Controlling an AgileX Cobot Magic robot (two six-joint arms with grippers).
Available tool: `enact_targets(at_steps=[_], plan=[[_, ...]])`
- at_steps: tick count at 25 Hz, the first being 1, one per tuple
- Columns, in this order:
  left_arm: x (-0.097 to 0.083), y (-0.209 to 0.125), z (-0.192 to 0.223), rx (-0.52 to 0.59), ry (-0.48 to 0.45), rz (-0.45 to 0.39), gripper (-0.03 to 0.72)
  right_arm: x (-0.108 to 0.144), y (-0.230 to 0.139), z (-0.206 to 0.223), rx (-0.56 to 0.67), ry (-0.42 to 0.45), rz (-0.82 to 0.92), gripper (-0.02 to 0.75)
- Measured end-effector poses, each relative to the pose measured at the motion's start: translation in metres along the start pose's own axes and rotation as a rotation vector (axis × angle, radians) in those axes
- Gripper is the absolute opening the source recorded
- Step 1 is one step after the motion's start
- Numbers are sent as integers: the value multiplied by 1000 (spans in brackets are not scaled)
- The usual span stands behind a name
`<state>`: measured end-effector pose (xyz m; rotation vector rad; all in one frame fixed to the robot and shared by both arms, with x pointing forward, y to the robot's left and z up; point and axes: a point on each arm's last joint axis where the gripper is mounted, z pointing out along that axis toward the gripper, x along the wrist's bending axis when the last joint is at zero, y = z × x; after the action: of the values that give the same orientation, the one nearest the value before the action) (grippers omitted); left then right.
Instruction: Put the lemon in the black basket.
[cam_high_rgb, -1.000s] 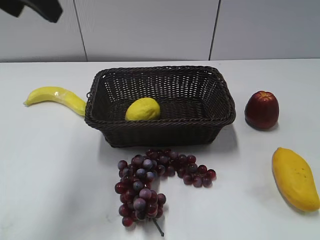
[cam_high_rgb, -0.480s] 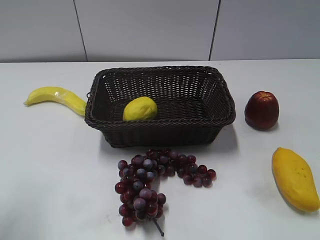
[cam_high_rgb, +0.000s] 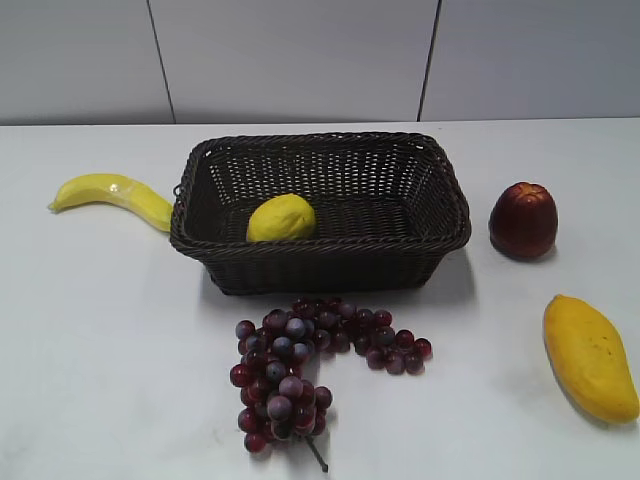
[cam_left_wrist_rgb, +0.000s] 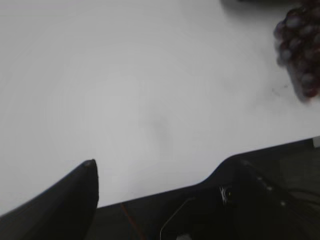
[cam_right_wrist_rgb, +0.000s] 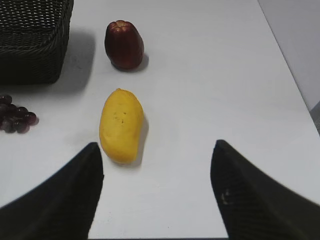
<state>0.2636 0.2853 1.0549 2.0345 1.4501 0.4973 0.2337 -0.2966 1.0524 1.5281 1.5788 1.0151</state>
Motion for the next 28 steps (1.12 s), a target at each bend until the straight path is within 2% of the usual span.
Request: enact_targets(at_steps=[4,10,19,28], plan=[[-1,-16,-16,-140,35,23,645,0,0,0,0,0,0,552],[1,-19,-18,-217,71,34,645,0,0,0,0,0,0,552],[2,-19,-4,-234,70,28,608,0,0,0,0,0,0,552],[2,-21,-6,-262,81,22,479,0,0,0,0,0,0,552]])
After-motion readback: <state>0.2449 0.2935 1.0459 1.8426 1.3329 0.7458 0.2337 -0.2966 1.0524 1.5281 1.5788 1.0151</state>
